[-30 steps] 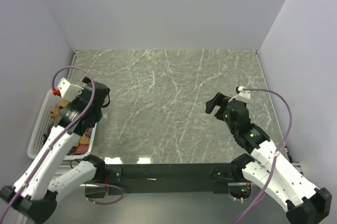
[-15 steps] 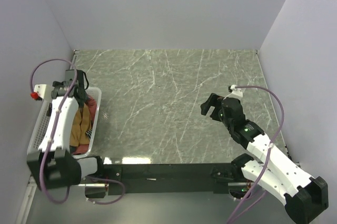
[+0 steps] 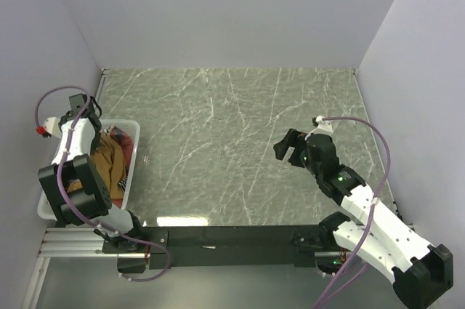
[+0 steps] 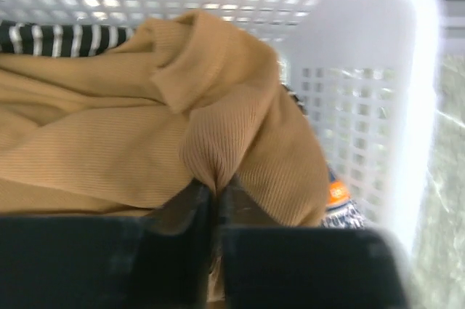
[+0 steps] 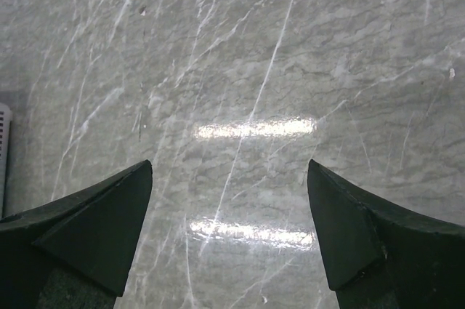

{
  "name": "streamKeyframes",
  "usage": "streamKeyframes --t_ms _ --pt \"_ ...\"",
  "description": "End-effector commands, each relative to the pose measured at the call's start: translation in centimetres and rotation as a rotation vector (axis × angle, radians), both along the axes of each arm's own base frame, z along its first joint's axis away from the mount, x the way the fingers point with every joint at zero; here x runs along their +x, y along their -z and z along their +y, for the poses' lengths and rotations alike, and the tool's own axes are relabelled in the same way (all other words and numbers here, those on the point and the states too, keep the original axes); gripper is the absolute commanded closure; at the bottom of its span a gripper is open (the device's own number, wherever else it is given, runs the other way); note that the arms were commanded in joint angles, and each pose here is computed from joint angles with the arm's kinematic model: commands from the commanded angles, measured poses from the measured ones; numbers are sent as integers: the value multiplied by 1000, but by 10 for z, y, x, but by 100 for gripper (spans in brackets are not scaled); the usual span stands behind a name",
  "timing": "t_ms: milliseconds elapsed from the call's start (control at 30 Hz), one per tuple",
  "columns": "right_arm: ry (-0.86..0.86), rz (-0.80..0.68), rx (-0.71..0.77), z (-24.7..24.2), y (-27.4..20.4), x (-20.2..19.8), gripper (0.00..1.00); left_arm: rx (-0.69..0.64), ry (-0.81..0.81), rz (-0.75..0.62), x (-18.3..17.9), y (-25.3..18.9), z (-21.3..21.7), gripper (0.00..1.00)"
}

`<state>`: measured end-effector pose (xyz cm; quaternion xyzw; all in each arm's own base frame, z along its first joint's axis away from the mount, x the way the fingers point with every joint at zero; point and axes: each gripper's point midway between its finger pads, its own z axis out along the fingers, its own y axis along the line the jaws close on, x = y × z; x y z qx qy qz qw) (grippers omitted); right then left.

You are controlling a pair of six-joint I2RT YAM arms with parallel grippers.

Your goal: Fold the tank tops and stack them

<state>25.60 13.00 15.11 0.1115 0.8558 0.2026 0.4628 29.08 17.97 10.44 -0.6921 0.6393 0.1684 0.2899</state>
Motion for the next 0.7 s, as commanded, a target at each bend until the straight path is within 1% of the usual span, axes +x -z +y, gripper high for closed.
streamKeyframes --t_ms 0,33,67,133,167,233,267,333,367,433,467,500,533,567,633,667 --pt "-7 -71 33 3 -27 5 7 36 89 -136 27 -47 6 99" --pt "-9 -75 35 3 -28 4 7 45 105 -159 29 -58 4 99" --pt "-10 -78 38 3 -29 4 7 82 135 -208 30 -83 5 100" --pt "-15 -90 41 3 -33 4 7 121 179 -271 31 -113 2 99" --pt "-15 -98 45 3 -36 4 7 160 240 -329 29 -143 -3 99" --pt "-14 -107 45 2 -40 4 7 211 310 -414 29 -178 -11 100" --pt "-17 -115 50 3 -44 4 7 245 401 -481 25 -207 -25 100" --pt "-22 -133 53 3 -51 3 7 310 486 -586 22 -245 -39 99" --pt "-23 -138 52 3 -53 3 7 338 583 -666 17 -274 -58 100" --pt "-15 -147 49 1 -57 3 7 365 665 -748 11 -305 -78 99" --pt "-14 -160 54 0 -62 3 8 393 722 -819 5 -333 -95 99" --pt "-12 -168 54 0 -65 4 8 384 804 -874 5 -348 -114 100" --pt "-8 -188 63 -1 -73 4 8 387 847 -918 2 -363 -127 100" --pt "2 -197 66 -2 -77 5 8 376 921 -996 -1 -387 -153 99" --pt "5 -226 80 -3 -90 5 8 357 1003 -1068 -4 -410 -183 100" --pt "9 -232 81 -4 -93 5 8 331 1087 -1135 -8 -430 -213 99"
